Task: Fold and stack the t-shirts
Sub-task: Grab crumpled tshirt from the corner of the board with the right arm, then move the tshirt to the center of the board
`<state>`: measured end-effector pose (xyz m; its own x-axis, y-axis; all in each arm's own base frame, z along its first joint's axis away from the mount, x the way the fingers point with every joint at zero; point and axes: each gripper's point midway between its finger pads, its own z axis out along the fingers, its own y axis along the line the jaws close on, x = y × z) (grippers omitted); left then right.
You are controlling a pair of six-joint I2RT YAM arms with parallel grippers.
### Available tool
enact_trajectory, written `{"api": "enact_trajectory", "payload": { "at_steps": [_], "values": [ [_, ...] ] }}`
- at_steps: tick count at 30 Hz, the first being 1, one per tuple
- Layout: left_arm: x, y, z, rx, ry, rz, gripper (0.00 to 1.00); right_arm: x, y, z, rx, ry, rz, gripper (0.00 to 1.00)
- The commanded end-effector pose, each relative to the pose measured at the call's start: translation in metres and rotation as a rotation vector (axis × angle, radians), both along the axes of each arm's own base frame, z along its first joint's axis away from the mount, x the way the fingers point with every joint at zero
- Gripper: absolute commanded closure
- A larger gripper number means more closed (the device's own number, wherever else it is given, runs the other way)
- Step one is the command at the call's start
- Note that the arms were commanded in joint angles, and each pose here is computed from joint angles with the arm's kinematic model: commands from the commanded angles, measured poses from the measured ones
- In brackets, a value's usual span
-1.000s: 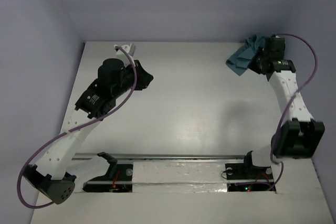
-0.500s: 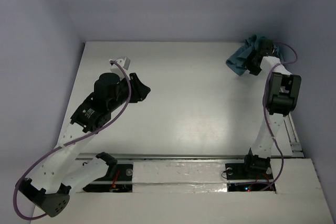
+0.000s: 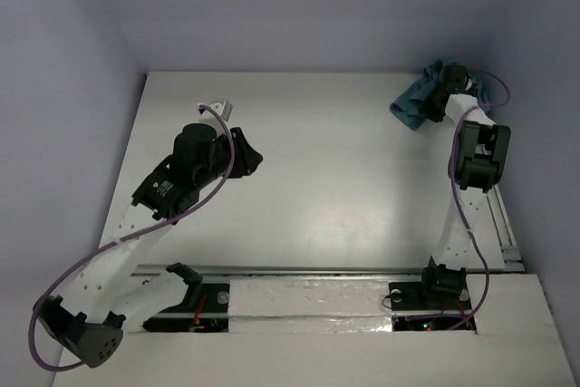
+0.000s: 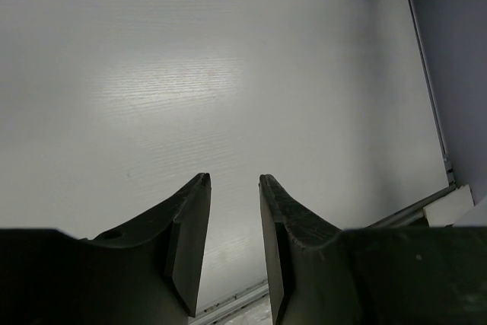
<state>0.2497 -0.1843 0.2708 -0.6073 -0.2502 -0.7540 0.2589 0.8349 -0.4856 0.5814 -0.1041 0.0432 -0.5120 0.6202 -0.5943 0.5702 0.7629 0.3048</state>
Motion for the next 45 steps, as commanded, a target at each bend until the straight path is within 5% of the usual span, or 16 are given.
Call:
{"api": "enact_trajectory", "payload": {
  "at_steps": [1, 4, 6, 10, 11, 15, 24, 27, 31, 38, 43, 45],
  "values": [
    [0.005, -0.007, 0.006, -0.020, -0.022, -0.013, 0.71, 0.018, -0.017, 0.028, -0.049, -0.093, -0.054, 0.75],
    [0.009, -0.008, 0.010, -0.015, -0.036, -0.016, 0.71, 0.023, -0.016, 0.071, -0.077, -0.199, -0.020, 1.00],
    [0.014, -0.009, 0.016, -0.004, -0.056, -0.017, 0.71, 0.022, -0.003, 0.101, -0.108, -0.258, 0.039, 1.00],
    [0.036, -0.004, 0.041, 0.050, -0.130, 0.035, 0.71, 0.007, 0.056, 0.243, -0.189, -0.493, 0.191, 1.00],
    [0.044, -0.004, 0.052, 0.059, -0.146, 0.052, 0.72, -0.013, 0.073, 0.315, -0.210, -0.623, 0.219, 1.00],
    [0.056, 0.003, 0.078, 0.059, -0.198, 0.120, 0.72, -0.097, 0.159, 0.481, -0.192, -0.942, 0.402, 1.00],
    [0.054, 0.036, 0.125, 0.011, -0.302, 0.263, 0.70, -0.264, 0.232, 0.683, 0.108, -1.506, 0.714, 1.00],
    [0.049, 0.044, 0.128, 0.001, -0.301, 0.279, 0.67, -0.275, 0.233, 0.702, 0.143, -1.586, 0.717, 1.00],
    [0.039, 0.047, 0.123, -0.011, -0.284, 0.263, 0.61, -0.213, 0.231, 0.666, 0.188, -1.466, 0.668, 1.00],
    [0.030, 0.055, 0.099, 0.034, -0.231, 0.261, 0.60, -0.074, 0.257, 0.519, 0.320, -1.120, 0.709, 1.00],
    [0.036, 0.038, 0.052, 0.090, -0.120, 0.185, 0.56, 0.014, 0.213, 0.415, 0.373, -0.952, 0.619, 1.00],
    [0.037, 0.029, 0.018, 0.098, -0.059, 0.150, 0.57, 0.037, 0.184, 0.384, 0.409, -0.877, 0.561, 0.82]
  ]
}}
